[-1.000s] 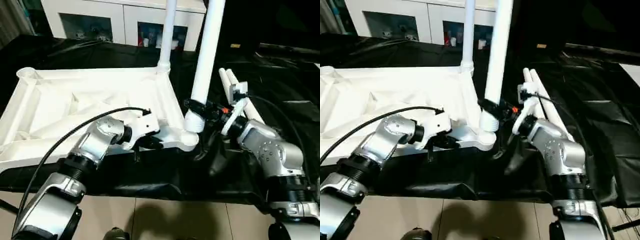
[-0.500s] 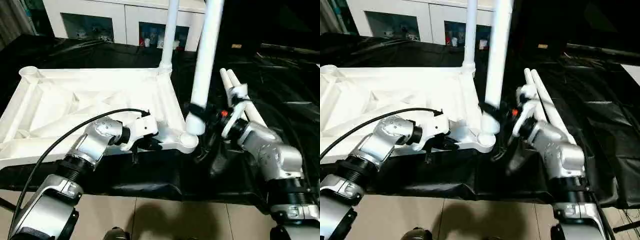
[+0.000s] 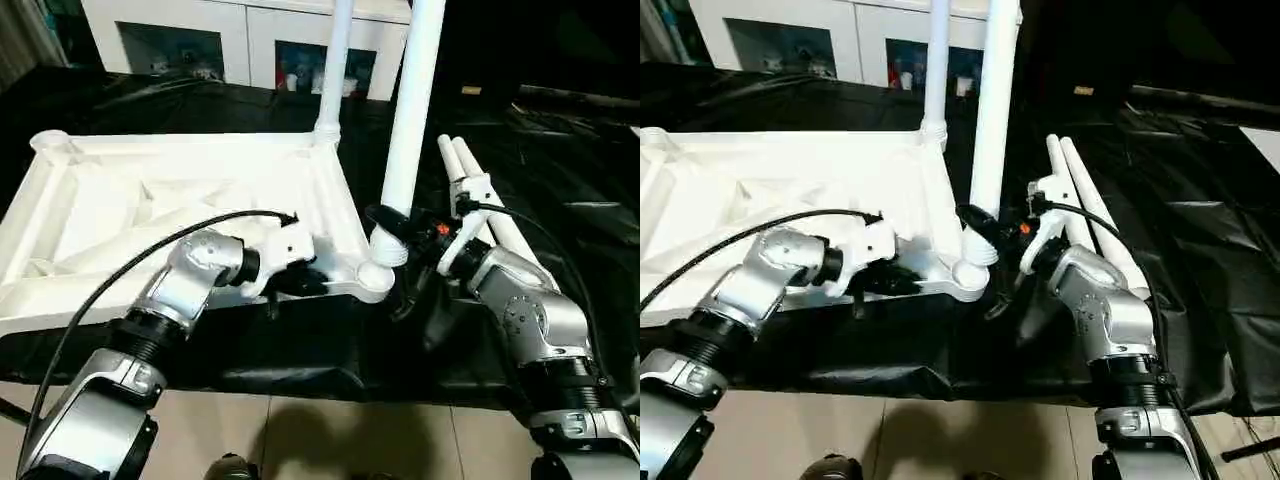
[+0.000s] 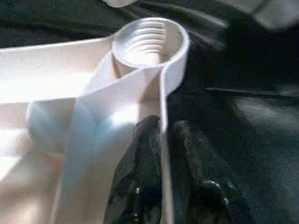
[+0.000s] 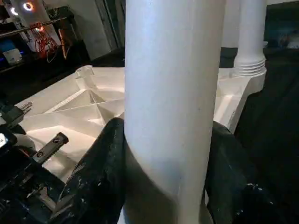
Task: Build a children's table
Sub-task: Insert table leg to table base
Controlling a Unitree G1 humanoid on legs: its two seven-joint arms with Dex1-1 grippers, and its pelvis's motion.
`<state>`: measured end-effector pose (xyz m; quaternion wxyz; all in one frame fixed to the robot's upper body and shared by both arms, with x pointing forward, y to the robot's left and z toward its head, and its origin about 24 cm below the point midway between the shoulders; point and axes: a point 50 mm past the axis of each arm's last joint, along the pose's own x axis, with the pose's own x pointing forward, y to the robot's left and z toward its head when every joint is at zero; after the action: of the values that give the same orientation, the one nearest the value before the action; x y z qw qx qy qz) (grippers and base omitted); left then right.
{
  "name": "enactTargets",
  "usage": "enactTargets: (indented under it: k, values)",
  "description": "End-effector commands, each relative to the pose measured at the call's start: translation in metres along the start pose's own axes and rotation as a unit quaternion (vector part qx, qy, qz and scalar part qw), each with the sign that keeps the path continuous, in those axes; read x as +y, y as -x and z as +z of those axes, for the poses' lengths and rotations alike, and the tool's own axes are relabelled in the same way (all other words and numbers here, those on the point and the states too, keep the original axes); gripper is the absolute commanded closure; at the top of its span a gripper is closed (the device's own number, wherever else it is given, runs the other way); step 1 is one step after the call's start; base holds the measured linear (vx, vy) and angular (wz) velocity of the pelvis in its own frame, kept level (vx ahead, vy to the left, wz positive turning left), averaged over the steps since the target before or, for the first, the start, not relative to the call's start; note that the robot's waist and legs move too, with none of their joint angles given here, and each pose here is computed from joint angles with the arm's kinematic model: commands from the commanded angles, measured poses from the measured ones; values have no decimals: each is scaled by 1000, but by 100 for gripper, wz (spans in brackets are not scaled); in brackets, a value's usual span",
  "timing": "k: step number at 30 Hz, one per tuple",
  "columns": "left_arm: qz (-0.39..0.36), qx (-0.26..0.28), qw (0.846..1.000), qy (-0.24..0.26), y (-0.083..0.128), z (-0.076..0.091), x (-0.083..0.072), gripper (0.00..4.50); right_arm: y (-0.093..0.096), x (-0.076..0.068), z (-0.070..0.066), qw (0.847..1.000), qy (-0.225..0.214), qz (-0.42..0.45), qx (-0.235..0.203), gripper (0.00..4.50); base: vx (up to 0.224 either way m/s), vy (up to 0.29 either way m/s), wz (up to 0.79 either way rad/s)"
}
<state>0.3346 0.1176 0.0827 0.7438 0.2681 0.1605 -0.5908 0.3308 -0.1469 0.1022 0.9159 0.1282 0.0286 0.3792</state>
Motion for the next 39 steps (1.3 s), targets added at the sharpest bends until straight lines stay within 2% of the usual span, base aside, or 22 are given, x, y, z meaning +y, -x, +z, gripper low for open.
enactTargets:
  k: [1,2,4,6,9,11,12,13,14,15,16,18,20,22,26,30,31,35,39]
  values:
    - [10,-4,1000,-7,-1,3,2,350,5,-1,6,1000,15,-6,-17,264,0,0,0]
    - [10,-1,1000,-8,-1,2,2,341,5,-1,7,1000,18,-7,-18,264,0,0,0]
    - [8,0,1000,-7,-1,1,1,374,7,0,7,999,30,-11,-18,264,0,0,0]
    - [10,-4,1000,-5,0,2,1,383,11,2,6,998,52,-20,-17,264,0,0,0]
    - [23,-39,999,15,4,9,7,410,13,5,5,998,50,-18,-20,264,0,0,0]
    - [58,-127,988,64,16,34,23,428,15,6,5,998,54,-19,-19,264,0,0,0]
    - [68,-148,984,75,19,40,28,432,15,6,5,998,55,-19,-19,264,0,0,0]
    - [101,-199,970,99,27,57,40,439,15,8,5,998,57,-18,-19,264,0,0,0]
    - [110,-205,967,102,28,60,43,439,15,8,5,998,57,-18,-19,264,0,0,0]
    - [140,-224,957,116,32,70,51,446,15,9,5,998,60,-17,-19,264,0,0,0]
    - [169,-221,954,115,32,74,57,446,14,10,5,998,62,-16,-18,264,0,0,0]
    - [206,-219,946,117,32,83,64,449,13,12,5,998,64,-13,-17,264,0,0,0]
    - [225,-244,934,135,31,97,69,450,10,13,3,998,68,-10,-10,264,0,0,0]
    - [217,-257,930,148,26,107,68,450,7,14,0,997,76,-10,0,264,0,0,0]
    - [193,-263,936,132,16,122,59,450,5,17,-4,996,83,-7,11,264,0,0,0]
    - [135,-292,941,106,12,140,44,450,6,16,-7,996,88,-11,21,264,0,0,0]
    - [99,-321,936,108,13,151,35,450,7,15,-7,996,89,-16,24,264,0,0,0]
    - [71,-335,934,100,18,156,29,450,8,12,-8,995,91,-22,28,264,0,0,0]
    - [82,-322,937,106,17,150,30,450,8,12,-9,995,91,-23,29,264,0,0,0]
